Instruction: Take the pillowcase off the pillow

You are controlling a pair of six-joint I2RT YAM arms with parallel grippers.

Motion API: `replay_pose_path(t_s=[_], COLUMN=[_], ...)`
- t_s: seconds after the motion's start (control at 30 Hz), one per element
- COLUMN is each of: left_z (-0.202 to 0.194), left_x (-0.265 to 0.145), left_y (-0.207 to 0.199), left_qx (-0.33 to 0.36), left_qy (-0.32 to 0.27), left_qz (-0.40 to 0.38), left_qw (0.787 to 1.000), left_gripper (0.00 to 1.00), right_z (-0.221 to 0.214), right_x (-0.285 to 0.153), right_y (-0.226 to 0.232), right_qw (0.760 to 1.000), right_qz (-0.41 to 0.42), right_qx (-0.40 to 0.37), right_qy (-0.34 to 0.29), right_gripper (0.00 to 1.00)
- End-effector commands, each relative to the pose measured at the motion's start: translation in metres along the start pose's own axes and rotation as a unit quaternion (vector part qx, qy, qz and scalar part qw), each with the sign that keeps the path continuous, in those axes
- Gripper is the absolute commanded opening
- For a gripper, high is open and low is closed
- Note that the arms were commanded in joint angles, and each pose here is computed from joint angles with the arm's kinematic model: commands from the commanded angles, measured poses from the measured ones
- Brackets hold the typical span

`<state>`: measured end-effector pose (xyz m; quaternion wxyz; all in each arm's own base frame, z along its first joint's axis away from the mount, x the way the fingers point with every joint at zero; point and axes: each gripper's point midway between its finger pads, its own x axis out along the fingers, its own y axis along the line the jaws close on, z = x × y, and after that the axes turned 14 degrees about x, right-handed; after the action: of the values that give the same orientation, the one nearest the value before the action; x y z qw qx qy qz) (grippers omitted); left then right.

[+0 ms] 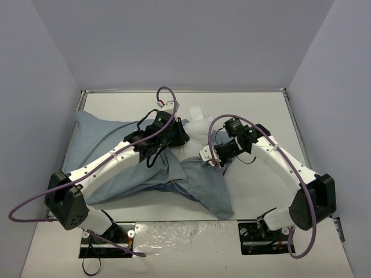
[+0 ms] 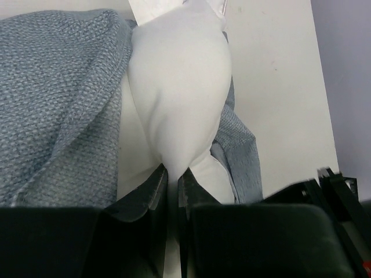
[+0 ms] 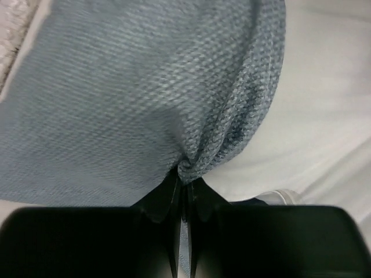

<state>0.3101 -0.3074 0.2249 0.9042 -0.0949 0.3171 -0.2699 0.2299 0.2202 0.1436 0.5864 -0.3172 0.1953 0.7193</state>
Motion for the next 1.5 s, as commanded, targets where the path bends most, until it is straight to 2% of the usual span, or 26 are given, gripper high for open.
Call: replay_pose_path(t_s=[0.0,0.2,0.37,0.53,0.63,0.8,0.87,1.03,1.13,1.17,1.27,1.37,1.47], left_z=[0.052,0.083,0.105,0.14,0.143,0.142,0.143,0.16,0.155,0.151,0.13,0.113,0.108], left_x=[-0.005,0.013,0.037,0.033,0.035,0.038,0.033,-0.006,-0.017,-0.018,-0.01,-0.003,-0.001], left_y=[-0.003,0.005,-0.006,-0.014,-0.01,-0.009,-0.006,-0.002,-0.003,-0.004,0.002,0.005,0.015], left_qx=[-0.035,-0.067,-0.087,-0.098,-0.102,-0.113,-0.122,-0.13,-0.118,-0.113,-0.116,-0.119,-0.114], left_qy=[-0.084,-0.118,-0.133,-0.166,-0.167,-0.167,-0.174,-0.203,-0.195,-0.19,-0.169,-0.153,-0.154], left_qz=[0.001,0.03,0.02,0.013,0.022,0.023,0.021,0.004,-0.01,-0.012,-0.009,-0.014,0.011], left_qw=[0.996,0.99,0.987,0.981,0.98,0.979,0.977,0.97,0.974,0.975,0.979,0.981,0.981], left_gripper=[0.02,0.02,0.02,0.02,0.02,0.02,0.02,0.02,0.02,0.02,0.02,0.02,0.02], right_z=[0.025,0.033,0.008,-0.007,0.009,0.015,0.012,-0.019,-0.008,-0.002,0.039,0.071,0.084], right_x=[-0.012,-0.018,0.004,0.023,0.027,0.05,0.061,0.073,0.063,0.055,0.019,-0.016,-0.031], right_y=[0.042,0.098,0.129,0.124,0.113,0.115,0.097,0.071,0.069,0.072,0.06,0.046,0.047], right_qw=[0.999,0.996,0.99,0.991,0.994,0.99,0.992,0.991,0.995,0.996,0.999,0.996,0.994], right_qz=[0.034,0.09,0.141,0.121,0.101,0.105,0.063,-0.032,-0.036,-0.029,-0.047,-0.082,-0.091], right_qx=[0.012,0.005,0.019,0.013,0.017,-0.02,-0.034,-0.005,0.003,0.001,0.001,0.011,0.036], right_qy=[-0.033,-0.026,0.01,0.058,0.048,0.097,0.105,0.127,0.095,0.082,0.008,-0.03,-0.041], right_gripper=[0.0,0.0,0.0,0.0,0.0,0.0,0.0,0.0,0.15,0.27,0.44,0.49,0.51])
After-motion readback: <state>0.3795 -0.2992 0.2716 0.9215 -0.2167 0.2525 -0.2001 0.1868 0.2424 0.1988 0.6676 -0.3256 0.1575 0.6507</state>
